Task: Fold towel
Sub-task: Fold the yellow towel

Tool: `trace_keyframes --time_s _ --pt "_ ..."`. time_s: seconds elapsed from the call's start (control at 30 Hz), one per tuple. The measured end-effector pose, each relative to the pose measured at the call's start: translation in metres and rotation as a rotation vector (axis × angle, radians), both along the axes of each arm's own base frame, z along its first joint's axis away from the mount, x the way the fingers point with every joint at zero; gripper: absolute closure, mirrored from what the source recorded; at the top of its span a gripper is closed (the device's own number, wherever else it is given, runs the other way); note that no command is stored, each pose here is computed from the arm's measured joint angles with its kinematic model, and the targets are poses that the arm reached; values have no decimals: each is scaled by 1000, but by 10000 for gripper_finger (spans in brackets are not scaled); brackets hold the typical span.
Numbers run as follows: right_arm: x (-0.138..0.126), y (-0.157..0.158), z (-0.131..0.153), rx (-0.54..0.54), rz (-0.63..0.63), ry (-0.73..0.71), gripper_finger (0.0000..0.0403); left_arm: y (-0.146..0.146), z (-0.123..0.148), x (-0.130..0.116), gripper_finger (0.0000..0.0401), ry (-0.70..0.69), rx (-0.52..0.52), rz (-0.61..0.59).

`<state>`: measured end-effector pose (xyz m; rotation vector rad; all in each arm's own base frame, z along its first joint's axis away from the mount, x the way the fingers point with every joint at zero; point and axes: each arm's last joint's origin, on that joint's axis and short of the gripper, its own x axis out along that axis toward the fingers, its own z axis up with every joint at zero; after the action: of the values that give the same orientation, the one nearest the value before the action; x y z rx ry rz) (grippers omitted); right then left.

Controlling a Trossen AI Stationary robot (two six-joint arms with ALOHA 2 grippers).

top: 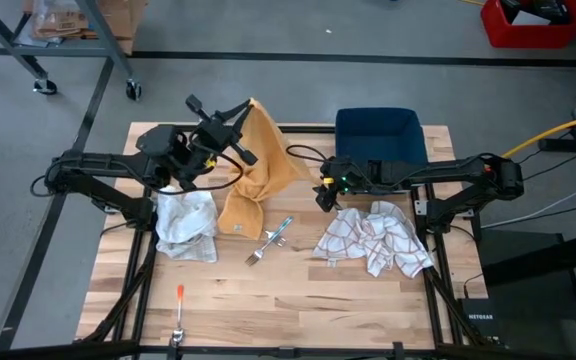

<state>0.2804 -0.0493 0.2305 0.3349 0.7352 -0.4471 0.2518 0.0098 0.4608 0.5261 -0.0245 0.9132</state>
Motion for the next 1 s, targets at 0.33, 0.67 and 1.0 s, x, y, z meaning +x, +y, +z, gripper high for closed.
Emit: trace_keyframes --time_s 0.33,0.67,1.0 --pt "-1 0 -1 -3 -3 18 328 -2 7 -12 401 -34 -3 -11" --pt "5 0 17 -26 42 -63 395 -2 12 -19 401 -48 5 -11" --pt "18 -10 137 -461 -15 -208 396 -1 32 -35 401 -167 106 64"
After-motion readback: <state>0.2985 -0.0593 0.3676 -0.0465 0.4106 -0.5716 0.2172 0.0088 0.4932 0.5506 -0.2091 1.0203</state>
